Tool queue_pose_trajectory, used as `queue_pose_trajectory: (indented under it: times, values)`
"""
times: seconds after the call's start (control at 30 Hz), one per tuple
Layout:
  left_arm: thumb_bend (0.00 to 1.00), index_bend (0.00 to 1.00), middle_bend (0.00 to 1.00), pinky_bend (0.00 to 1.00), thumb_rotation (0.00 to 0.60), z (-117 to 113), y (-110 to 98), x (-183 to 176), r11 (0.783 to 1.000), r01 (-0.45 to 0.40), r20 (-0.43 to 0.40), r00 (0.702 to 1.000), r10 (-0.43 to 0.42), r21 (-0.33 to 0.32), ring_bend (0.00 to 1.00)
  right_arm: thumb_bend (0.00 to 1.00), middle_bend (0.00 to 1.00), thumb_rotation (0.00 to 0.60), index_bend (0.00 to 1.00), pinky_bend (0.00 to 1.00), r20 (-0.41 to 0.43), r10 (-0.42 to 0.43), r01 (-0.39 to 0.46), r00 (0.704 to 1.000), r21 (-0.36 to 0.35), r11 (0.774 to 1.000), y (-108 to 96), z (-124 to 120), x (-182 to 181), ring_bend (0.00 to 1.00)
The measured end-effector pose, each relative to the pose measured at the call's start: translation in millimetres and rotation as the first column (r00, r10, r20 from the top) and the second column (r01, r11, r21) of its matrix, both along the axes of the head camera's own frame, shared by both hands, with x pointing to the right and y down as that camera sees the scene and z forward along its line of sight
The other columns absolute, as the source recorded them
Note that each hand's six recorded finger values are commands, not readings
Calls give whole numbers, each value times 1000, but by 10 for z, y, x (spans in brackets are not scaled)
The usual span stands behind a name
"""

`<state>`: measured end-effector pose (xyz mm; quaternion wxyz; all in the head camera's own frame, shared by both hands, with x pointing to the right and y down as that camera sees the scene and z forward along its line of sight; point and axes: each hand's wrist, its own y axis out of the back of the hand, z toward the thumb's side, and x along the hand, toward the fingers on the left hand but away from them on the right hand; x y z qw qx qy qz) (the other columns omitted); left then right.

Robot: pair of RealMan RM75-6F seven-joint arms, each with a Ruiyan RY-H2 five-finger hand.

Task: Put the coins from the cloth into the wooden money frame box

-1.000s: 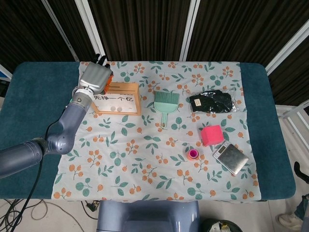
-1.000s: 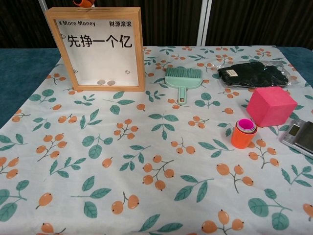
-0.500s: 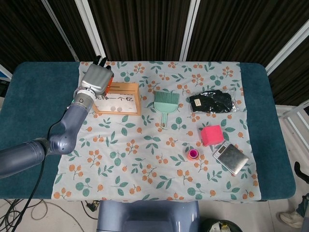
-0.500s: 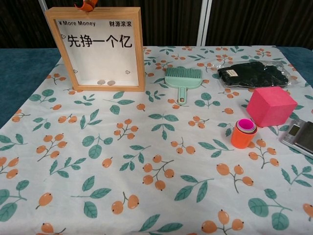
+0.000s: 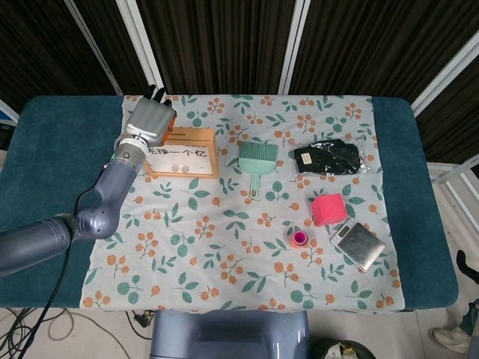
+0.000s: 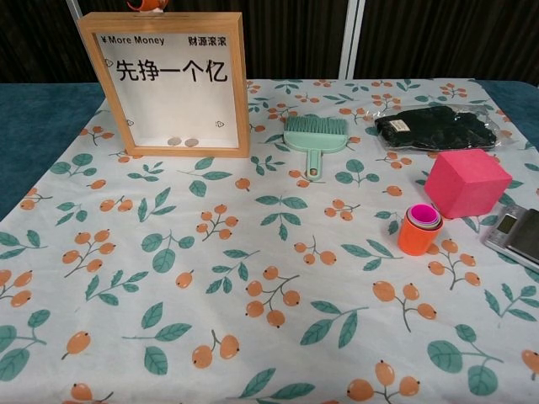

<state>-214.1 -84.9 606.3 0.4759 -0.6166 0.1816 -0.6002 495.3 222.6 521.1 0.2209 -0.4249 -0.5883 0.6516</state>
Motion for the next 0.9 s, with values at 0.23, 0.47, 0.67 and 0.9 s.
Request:
queue_pose_trajectory:
  times: [0.23,0.47,0.67,0.9]
  values:
    - [736,532,241,0,600,6,14,24,1000,-7,4,1000,7,0,0,395,26,600,128,0,1,3,-3,1000,-1,1000,1,-1,4,0]
    - [736,532,240,0,600,6,18,39,1000,-9,4,1000,9,3,0,394,26,600,128,0,1,4,-4,1000,-1,1000,-1,-5,5,0]
    - [734,513,231,0,600,4,20,46,1000,-12,7,1000,12,7,0,395,26,600,128,0,1,4,-4,1000,-1,1000,-1,-4,5,0]
    - [692,502,220,0,600,1,15,41,1000,-6,16,1000,6,7,0,394,27,600,128,0,0,4,-4,1000,-1,1000,-2,-5,5,0]
